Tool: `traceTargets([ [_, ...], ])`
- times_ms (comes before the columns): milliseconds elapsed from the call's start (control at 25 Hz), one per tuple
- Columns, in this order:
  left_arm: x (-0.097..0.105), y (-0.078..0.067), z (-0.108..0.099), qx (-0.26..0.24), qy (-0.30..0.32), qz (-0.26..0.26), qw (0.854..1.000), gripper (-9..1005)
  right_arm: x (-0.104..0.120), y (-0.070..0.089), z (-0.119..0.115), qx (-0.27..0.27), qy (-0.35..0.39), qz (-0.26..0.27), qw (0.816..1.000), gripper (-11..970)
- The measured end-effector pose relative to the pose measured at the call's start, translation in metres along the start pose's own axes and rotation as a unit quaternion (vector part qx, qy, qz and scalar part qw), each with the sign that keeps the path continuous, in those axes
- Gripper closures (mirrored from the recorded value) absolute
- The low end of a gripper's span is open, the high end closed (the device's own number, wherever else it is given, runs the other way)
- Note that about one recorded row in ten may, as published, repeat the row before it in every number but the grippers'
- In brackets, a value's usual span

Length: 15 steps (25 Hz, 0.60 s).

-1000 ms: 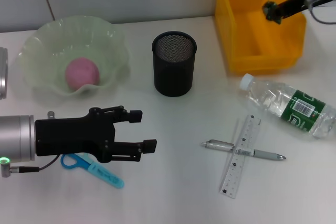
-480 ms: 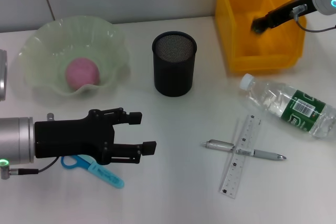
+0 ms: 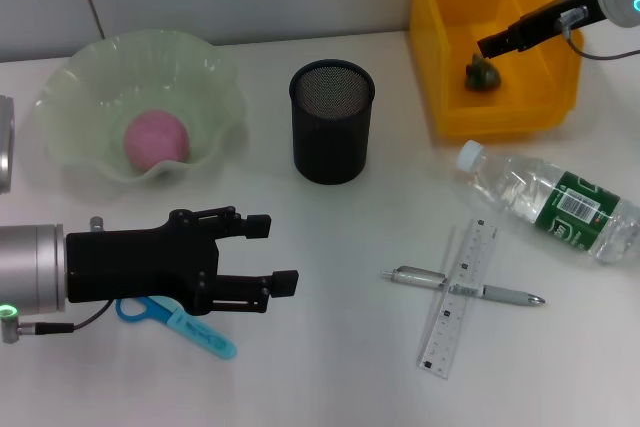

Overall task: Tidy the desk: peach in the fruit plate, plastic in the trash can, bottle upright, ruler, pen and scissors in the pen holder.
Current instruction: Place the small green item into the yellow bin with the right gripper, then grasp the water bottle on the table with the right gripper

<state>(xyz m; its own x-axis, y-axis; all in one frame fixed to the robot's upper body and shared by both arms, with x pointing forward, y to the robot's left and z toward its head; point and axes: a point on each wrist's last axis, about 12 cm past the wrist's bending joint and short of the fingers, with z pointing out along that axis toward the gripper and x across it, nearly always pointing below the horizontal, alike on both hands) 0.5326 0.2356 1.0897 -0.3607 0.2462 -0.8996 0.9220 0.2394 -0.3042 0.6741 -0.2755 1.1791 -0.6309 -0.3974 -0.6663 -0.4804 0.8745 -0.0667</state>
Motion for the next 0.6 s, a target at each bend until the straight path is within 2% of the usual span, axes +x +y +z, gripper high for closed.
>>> traceTargets([
  [320,0.000,0.000,0.000,0.000,0.000,-0.002,1.000,133,-0.005,0.010,-0.023,-0.007,-0.038,-0.005,0.999,248],
  [600,0.000,0.000,0.000,-0.001,0.000,-0.003,1.000,132,-0.004,0.018,-0.051,-0.069,-0.075,0.011,0.995,247],
])
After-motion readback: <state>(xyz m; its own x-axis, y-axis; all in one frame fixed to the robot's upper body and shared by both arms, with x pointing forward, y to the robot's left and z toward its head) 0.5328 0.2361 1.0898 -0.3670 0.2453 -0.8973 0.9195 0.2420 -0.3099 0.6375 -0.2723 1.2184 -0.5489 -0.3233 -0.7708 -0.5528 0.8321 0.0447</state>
